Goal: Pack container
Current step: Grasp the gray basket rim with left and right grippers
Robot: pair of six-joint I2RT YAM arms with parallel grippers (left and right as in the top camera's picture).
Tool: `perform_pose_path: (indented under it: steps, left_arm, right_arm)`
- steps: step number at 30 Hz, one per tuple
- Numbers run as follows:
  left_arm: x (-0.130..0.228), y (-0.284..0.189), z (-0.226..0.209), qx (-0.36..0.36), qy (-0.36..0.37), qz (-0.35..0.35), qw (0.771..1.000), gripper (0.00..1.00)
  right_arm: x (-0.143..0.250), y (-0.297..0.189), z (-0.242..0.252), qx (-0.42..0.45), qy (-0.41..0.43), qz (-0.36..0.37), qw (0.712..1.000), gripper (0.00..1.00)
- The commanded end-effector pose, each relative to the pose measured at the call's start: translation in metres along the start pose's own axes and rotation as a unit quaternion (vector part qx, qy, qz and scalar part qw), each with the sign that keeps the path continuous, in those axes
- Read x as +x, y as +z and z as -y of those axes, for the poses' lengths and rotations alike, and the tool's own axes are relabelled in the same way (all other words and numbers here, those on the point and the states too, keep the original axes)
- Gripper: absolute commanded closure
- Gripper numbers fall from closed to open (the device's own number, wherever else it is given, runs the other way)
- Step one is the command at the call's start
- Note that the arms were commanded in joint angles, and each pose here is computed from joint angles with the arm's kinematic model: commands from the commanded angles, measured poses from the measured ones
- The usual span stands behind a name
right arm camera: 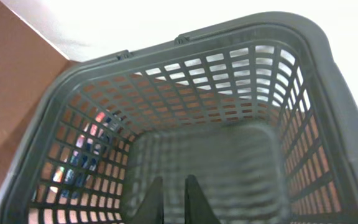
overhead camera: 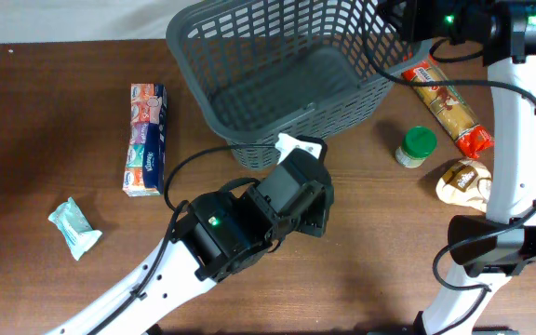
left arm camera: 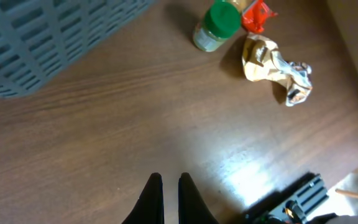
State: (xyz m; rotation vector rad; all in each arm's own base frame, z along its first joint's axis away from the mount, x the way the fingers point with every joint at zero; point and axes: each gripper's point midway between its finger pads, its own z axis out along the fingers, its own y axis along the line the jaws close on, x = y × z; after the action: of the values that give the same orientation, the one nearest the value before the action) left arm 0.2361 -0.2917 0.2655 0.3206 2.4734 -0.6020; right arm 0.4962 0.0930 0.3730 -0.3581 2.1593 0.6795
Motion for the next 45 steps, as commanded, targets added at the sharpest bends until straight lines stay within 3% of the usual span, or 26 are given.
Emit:
perform_pose_path:
  steps: [1,8,19,33,40,45]
  left_arm:
    - [-0.014,0.0,-0.008,-0.034,-0.019,0.032,0.999,0.98]
    - [-0.028,0.001,-0.03,-0.096,-0.051,0.076,0.991,0.98]
    - [-0.035,0.024,-0.05,-0.141,-0.078,0.082,0.983,0.98]
    - [-0.041,0.039,-0.08,-0.178,-0.099,0.073,0.976,0.98]
    - [-0.038,0.048,-0.083,-0.186,-0.095,0.064,0.976,0.98]
    - [-0.037,0.048,-0.082,-0.185,-0.085,0.058,0.977,0.98]
  right_arm:
    - [-0.002,0.001,-0.003,-0.004,-0.005,0.003,1.0,0.96]
    - [0.004,0.001,0.0,0.002,0.028,-0.009,1.0,0.96]
    - [0.035,-0.016,0.069,0.215,0.052,-0.065,0.973,0.96]
    - [0.056,-0.011,0.072,0.213,0.047,-0.108,0.97,0.96]
    - [0.07,0.018,0.07,0.176,0.039,-0.134,0.975,0.96]
    - [0.057,0.038,0.054,0.157,0.005,-0.114,0.981,0.96]
